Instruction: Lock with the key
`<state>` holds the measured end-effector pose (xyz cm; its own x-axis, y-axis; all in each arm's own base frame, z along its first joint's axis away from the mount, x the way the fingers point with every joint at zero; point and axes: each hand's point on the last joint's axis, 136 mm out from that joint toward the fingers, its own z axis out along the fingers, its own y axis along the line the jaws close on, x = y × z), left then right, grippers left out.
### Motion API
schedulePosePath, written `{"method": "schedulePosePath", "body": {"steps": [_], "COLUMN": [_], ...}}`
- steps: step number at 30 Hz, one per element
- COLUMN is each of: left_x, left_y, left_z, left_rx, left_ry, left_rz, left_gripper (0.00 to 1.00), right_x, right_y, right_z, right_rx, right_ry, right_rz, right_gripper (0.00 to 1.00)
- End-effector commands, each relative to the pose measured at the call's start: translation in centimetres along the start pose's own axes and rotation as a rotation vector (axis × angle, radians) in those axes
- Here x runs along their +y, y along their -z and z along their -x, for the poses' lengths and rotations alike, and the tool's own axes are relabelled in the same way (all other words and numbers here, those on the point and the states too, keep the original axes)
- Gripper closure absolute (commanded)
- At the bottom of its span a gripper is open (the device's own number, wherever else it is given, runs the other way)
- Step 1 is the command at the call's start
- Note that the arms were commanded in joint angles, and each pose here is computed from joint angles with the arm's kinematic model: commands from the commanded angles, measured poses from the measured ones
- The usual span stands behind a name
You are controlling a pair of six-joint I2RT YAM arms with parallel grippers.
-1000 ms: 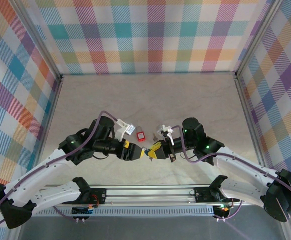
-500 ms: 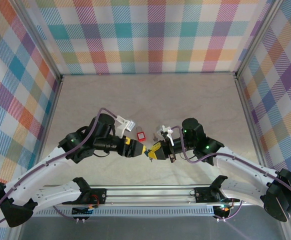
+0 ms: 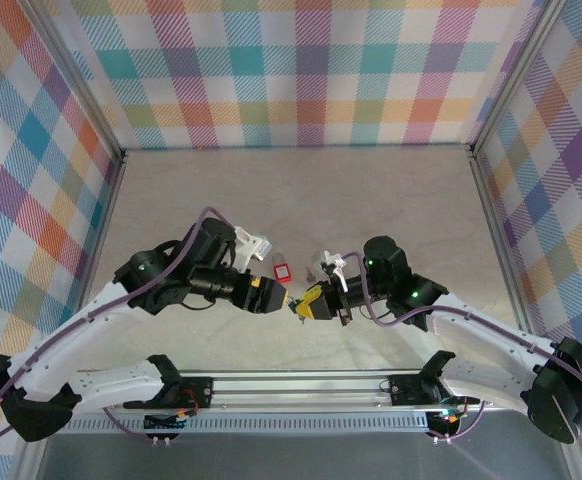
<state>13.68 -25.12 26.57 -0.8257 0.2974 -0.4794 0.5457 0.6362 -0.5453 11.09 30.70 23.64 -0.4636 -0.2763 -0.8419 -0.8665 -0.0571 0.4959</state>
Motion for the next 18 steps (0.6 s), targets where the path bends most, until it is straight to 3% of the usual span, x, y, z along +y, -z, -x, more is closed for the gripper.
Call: {"method": "schedulePosePath", "body": {"steps": [1,4,12,18], "left_x": [-0.7,-1.8,-4.6,-4.4], "left_y": [1.4,1.5,2.4,1.9], "left_z": [-1.0,-1.0,-2.9,-3.6], "left_rx": [0.043,0.041,-0.015,-0.017], "left_ry": [-0.099,-0.156,-0.314,-0.33], "left_rz": [0.0,-0.06,-0.288,-0.313], "left_gripper": [0.2,0.19,0.21,0.2], "right_x": [1.0,2.3,3.6,4.5], "right_y": [-0.3,-0.5,-0.2,-0.2], "right_z": [0.2,0.2,0.5,0.3], "right_rx": [-0.003,0.007,0.012,0.044], "right_ry": [0.022,0.001,-0.015,-0.029], "right_rz": [0.061,0.167,0.238,0.306], "right_gripper": [1.0,1.0,1.0,1.0]}}
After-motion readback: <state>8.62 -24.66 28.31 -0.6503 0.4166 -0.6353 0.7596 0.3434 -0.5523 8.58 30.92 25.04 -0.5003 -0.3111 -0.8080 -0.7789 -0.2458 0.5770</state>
